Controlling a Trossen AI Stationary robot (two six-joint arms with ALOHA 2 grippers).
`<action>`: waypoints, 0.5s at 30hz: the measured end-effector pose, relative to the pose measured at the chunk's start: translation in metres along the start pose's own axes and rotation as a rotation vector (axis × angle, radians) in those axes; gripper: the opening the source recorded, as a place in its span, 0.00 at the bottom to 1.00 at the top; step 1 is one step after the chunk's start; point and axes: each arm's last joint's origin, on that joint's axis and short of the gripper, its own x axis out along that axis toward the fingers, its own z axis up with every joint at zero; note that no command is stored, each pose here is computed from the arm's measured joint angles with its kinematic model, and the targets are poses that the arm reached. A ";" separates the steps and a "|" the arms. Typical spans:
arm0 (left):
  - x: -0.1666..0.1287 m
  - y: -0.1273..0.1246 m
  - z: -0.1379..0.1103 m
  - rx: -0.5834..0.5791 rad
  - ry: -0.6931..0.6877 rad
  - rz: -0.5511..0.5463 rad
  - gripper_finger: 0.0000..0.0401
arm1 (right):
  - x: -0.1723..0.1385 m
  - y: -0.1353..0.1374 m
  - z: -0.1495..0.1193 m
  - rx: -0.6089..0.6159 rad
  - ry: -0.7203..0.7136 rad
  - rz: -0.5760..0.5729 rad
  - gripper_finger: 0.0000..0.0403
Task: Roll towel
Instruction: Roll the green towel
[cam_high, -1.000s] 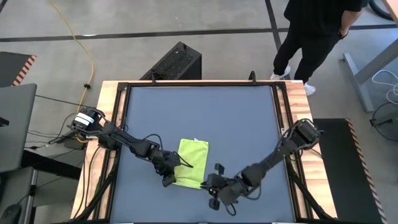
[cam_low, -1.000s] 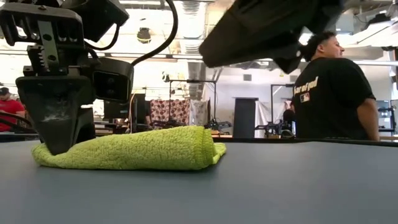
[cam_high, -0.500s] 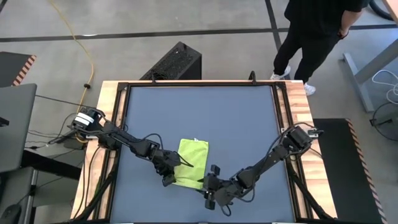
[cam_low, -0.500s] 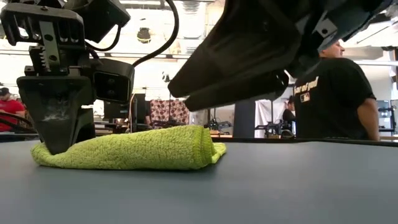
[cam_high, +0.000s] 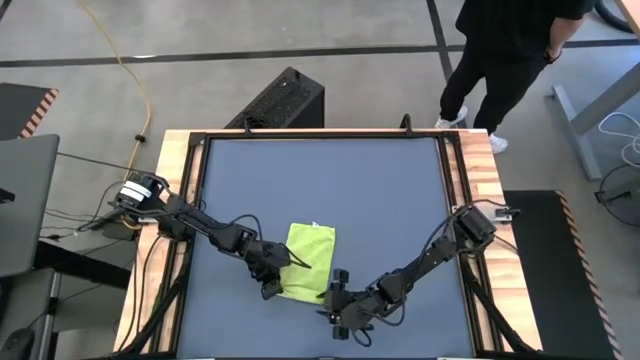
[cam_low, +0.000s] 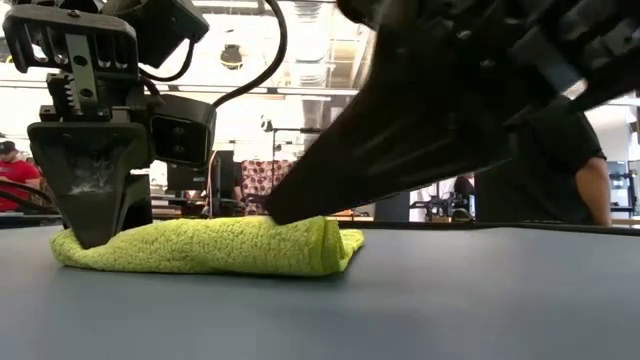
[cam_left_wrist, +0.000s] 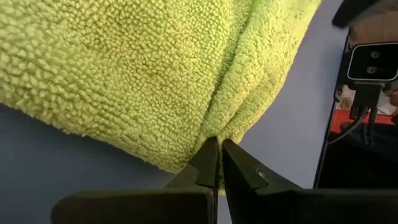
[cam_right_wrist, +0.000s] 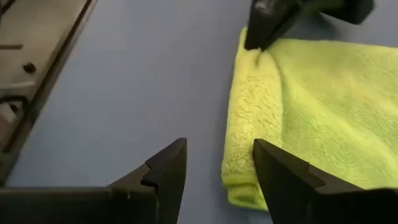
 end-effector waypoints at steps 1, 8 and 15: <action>0.000 0.000 0.000 -0.002 0.002 0.002 0.00 | 0.003 0.003 0.002 -0.002 -0.009 0.005 0.52; 0.000 0.000 -0.001 -0.014 0.008 0.003 0.00 | 0.018 0.008 -0.005 -0.029 0.021 -0.032 0.52; -0.001 0.000 0.000 -0.001 0.051 -0.037 0.00 | 0.019 0.006 -0.010 0.049 0.067 -0.060 0.45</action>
